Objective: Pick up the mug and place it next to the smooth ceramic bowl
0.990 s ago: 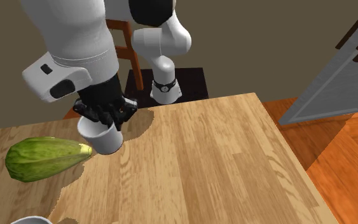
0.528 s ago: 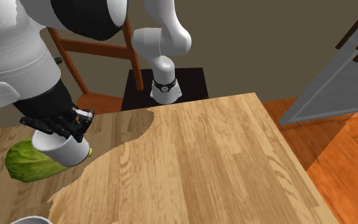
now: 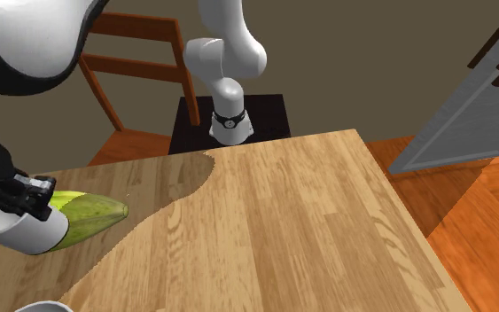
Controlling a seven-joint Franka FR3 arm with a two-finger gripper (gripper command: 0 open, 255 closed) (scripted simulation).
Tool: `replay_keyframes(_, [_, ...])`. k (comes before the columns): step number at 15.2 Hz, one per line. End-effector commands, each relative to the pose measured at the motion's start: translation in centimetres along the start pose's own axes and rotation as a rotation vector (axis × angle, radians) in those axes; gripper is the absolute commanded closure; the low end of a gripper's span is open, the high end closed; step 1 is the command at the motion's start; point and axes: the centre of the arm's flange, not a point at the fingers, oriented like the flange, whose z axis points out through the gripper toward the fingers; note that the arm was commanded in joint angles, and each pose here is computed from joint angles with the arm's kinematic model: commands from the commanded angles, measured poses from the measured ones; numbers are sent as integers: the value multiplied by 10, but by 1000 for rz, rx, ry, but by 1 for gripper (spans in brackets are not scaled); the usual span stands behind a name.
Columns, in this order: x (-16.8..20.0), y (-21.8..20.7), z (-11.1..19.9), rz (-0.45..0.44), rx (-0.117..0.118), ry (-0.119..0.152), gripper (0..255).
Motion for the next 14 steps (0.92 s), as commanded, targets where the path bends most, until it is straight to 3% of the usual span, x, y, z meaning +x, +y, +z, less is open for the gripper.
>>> replay_keyframes(1, [9,27,1,-2,-1,1,255])
replay_keyframes(14, [60,180,14,-2,-1,1,255])
